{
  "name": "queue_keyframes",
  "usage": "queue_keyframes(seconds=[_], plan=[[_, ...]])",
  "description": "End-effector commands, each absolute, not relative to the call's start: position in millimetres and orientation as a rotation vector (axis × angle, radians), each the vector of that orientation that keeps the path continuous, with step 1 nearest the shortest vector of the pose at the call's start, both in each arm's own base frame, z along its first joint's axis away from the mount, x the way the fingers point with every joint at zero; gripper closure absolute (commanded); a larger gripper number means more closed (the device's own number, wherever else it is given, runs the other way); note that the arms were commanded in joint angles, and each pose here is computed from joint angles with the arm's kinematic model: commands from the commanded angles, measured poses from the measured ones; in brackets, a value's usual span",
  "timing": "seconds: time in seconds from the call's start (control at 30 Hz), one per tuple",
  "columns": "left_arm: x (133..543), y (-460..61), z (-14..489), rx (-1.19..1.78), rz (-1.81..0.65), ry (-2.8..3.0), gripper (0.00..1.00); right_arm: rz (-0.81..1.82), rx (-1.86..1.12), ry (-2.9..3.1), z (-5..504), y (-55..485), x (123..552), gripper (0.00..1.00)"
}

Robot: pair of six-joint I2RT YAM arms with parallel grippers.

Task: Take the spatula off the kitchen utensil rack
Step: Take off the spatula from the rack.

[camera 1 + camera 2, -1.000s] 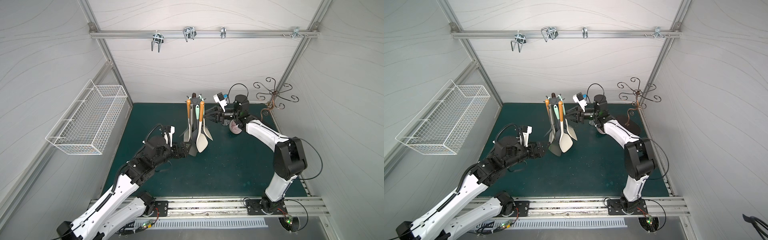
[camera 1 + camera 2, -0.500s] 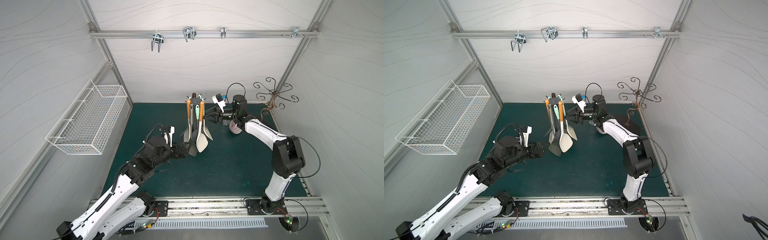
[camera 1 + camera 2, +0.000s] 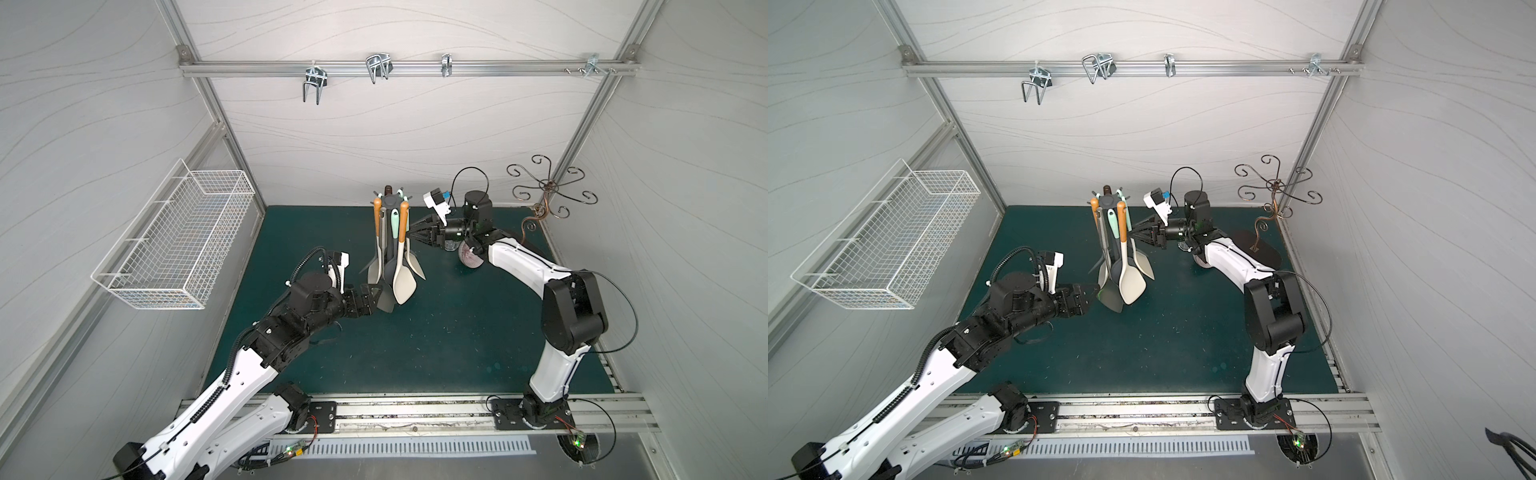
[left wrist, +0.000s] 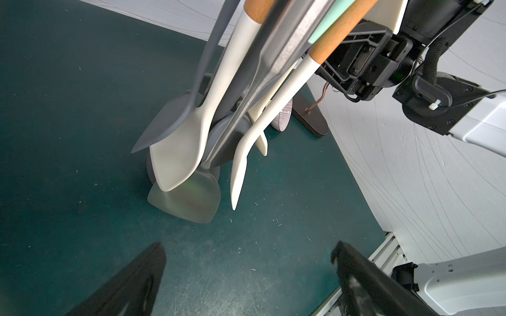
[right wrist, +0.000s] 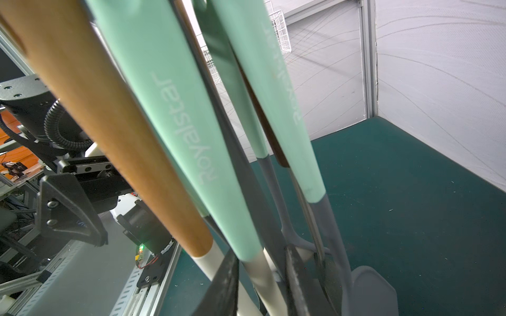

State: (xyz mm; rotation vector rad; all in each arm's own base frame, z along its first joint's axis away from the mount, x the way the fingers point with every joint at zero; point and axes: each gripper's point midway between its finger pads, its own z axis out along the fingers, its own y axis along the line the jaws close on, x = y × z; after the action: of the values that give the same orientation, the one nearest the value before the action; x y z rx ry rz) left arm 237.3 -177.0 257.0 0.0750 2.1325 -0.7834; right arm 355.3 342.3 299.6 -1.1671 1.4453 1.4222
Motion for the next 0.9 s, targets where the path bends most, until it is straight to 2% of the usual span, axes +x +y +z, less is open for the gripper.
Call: queue_keyframes(seconds=[0.0, 0.1, 0.2, 0.87], plan=[[240.4, -177.2, 280.7, 0.084, -0.788, 2.07, 0.0, 1.409, -1.191, 1.388, 316.8, 338.5, 344.0, 0.7], [240.0, -177.3, 279.9, 0.085, -0.788, 2.071, 0.0, 1.425, -1.204, 1.372, 321.5, 338.0, 338.9, 0.69], [240.4, -177.3, 278.9, 0.084, -0.786, 2.072, 0.0, 1.435, -1.209, 1.366, 321.6, 339.5, 339.2, 0.63], [238.0, -174.0, 286.7, 0.098, -0.766, 2.071, 0.0, 1.444, -1.206, 1.431, 297.6, 352.0, 357.6, 0.66]])
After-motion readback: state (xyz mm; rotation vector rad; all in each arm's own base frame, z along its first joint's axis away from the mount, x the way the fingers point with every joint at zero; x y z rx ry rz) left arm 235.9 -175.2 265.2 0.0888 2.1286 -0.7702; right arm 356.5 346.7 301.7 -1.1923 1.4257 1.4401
